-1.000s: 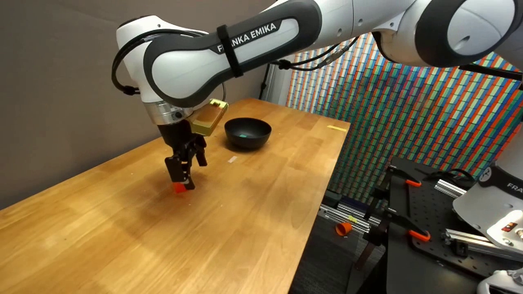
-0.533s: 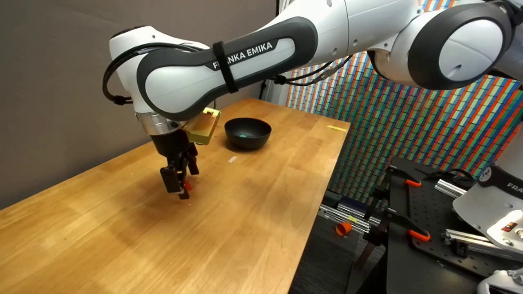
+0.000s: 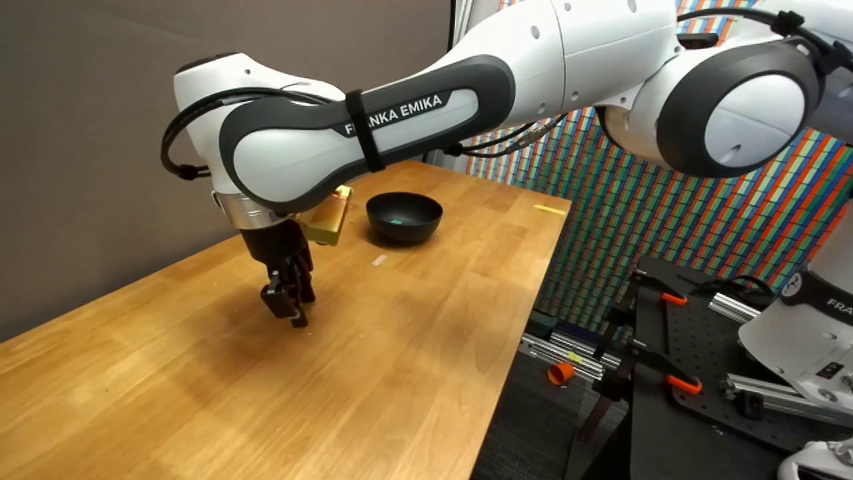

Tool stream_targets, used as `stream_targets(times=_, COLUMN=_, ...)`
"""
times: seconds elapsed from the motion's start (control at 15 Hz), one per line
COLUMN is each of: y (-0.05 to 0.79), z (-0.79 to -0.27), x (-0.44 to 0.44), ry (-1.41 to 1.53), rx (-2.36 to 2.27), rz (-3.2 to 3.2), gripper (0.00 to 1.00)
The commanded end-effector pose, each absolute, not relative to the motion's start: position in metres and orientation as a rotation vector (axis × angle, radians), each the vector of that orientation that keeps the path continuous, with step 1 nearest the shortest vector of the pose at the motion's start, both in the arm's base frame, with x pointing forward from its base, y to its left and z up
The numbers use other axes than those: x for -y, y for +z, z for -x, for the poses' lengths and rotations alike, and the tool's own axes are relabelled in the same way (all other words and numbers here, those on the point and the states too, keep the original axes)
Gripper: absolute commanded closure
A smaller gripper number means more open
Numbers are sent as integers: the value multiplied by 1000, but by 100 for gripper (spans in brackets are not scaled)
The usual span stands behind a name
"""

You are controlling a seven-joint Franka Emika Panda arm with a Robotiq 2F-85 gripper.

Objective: Put the blocks in the bowl

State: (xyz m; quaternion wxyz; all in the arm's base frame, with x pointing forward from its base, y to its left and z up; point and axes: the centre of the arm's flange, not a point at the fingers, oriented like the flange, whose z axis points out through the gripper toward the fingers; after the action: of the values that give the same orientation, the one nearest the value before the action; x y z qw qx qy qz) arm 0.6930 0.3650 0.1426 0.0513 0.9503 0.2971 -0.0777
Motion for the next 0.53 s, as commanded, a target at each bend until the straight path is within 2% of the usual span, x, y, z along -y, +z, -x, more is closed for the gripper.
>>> stream_targets(times=0.0, y=138, z=-751, x=-395, ry=-215, rx=-904, rz=-2864, gripper=21)
stream_targets(times=0.07, y=140, z=-751, x=-396, ry=-207, rx=-862, rz=-2870, gripper=21)
stream_targets(times=0.27, y=155, z=-755, x=-392, ry=-94, rx=-596, rz=-2923, gripper=1)
stream_targets(times=0.47, y=172, z=-761, x=-393, ry=-5, rx=-382, rz=-2968, gripper=0)
